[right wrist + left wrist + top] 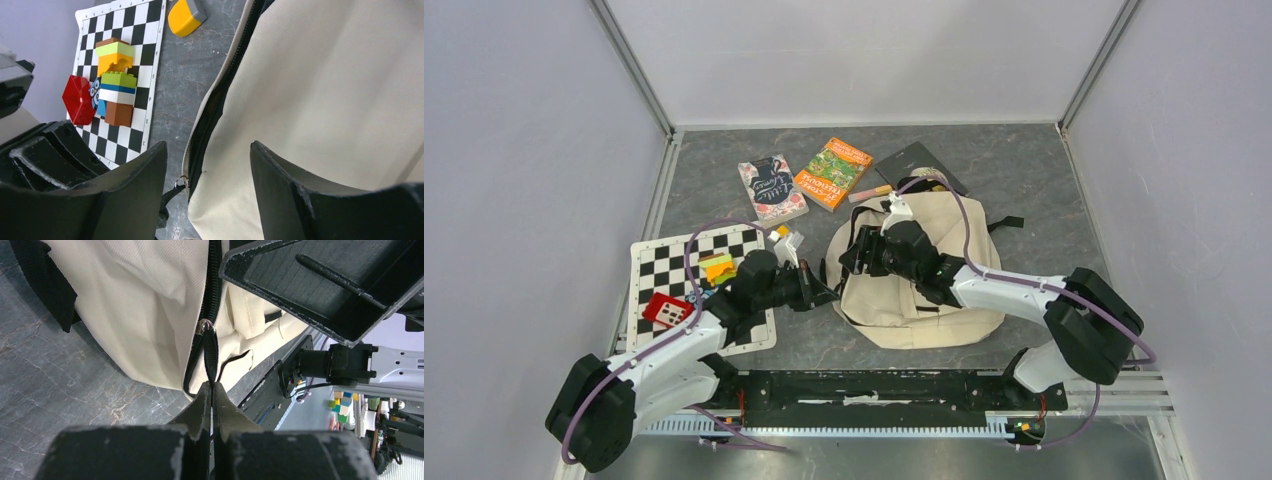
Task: Pack the student bag
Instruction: Unzip the student bag at the center of the board.
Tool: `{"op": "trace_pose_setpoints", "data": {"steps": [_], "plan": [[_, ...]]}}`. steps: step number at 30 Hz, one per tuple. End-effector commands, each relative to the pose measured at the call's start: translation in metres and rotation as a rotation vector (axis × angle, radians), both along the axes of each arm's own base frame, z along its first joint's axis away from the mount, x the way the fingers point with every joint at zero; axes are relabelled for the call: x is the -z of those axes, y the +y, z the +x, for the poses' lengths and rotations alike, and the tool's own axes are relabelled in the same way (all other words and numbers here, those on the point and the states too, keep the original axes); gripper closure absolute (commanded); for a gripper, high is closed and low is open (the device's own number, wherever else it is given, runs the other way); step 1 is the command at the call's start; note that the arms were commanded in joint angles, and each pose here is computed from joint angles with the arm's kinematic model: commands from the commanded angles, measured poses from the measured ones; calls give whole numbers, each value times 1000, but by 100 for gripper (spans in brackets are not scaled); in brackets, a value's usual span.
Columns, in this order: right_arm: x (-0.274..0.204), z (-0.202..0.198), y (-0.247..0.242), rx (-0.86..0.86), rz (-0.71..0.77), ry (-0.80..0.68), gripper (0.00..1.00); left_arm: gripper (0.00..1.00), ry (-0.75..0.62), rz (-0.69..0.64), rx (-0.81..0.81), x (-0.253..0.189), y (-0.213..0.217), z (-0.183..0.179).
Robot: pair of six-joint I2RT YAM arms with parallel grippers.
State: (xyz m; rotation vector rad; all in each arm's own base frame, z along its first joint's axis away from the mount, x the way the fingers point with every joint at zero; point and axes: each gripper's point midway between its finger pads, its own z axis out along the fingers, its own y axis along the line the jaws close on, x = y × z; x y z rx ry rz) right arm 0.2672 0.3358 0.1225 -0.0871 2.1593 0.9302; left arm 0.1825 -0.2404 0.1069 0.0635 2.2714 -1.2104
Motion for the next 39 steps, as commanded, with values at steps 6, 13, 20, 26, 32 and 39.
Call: {"op": "trace_pose_setpoints", "data": {"steps": [6,13,20,26,32,39], "plan": [[-3,10,22,35,-143,-18,45,98,6,6,-8,0,2,-1],[-1,18,23,78,-150,-21,73,98,17,40,7,3,4,-5],[-26,33,21,163,-93,-84,100,98,3,20,65,-1,1,-14],[-63,50,30,202,-24,-149,100,98,1,-5,120,-4,-1,-28],[-87,68,41,207,-14,-197,100,98,-27,-31,143,-9,-6,-39],[-97,84,47,234,-17,-221,100,98,11,-30,112,8,-9,-48]]}}
